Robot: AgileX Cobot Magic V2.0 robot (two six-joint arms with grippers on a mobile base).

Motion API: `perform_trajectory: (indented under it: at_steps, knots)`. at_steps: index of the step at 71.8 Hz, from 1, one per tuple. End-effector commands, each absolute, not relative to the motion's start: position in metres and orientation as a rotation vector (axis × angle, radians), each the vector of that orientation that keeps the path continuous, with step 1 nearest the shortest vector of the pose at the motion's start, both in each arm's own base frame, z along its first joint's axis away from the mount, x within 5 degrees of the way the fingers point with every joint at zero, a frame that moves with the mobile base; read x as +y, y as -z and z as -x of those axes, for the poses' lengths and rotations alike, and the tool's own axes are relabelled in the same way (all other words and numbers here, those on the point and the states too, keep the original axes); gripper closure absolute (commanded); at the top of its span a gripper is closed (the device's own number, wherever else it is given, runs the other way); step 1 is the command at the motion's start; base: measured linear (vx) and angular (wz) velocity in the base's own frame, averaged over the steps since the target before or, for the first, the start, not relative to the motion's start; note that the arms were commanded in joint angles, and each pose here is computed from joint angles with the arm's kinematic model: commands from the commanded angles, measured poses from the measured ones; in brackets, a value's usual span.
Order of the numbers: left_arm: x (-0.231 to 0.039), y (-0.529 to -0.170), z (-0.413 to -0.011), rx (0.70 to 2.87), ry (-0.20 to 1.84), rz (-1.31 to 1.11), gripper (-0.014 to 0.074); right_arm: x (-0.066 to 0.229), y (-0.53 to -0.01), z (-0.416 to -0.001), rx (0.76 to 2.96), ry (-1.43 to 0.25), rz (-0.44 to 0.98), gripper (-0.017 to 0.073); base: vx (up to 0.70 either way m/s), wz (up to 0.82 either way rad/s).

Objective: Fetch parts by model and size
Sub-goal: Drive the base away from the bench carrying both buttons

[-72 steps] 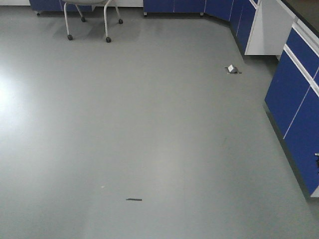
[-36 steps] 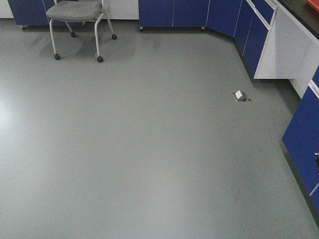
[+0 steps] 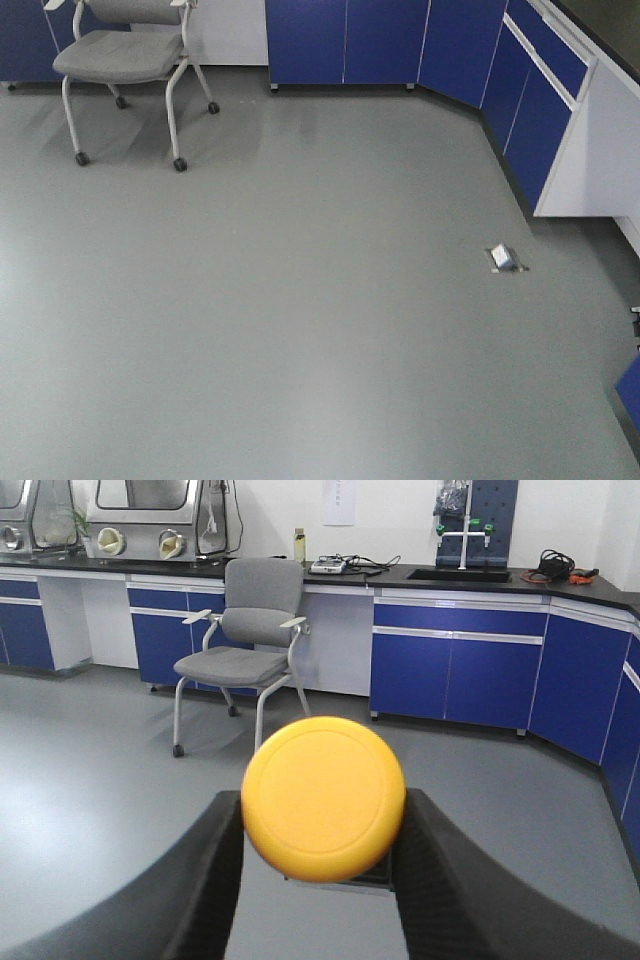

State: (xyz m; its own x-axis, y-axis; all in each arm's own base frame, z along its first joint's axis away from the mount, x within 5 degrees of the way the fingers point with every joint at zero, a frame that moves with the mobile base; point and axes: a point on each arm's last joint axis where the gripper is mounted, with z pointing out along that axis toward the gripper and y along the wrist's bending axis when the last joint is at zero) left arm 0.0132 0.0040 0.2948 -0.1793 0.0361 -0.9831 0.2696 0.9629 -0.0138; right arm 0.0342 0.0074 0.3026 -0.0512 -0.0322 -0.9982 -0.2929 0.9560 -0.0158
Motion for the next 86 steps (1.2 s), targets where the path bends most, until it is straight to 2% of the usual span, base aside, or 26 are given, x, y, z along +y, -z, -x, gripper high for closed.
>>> perform_trajectory:
  at_steps: [1,86]
  knots:
    - [0.0032,-0.3088,-0.0134,1.656,0.232,-0.230,0.0600,0.0077,-0.3174,-0.0341,1.520,-0.212,0.250,0.0569,0.72,-0.01]
    - [0.0032,-0.3088,-0.0134,1.655,0.231,-0.230,0.0600,0.0077,-0.3173,-0.0341,1.520,-0.212,0.250,0.0569,0.65,-0.02]
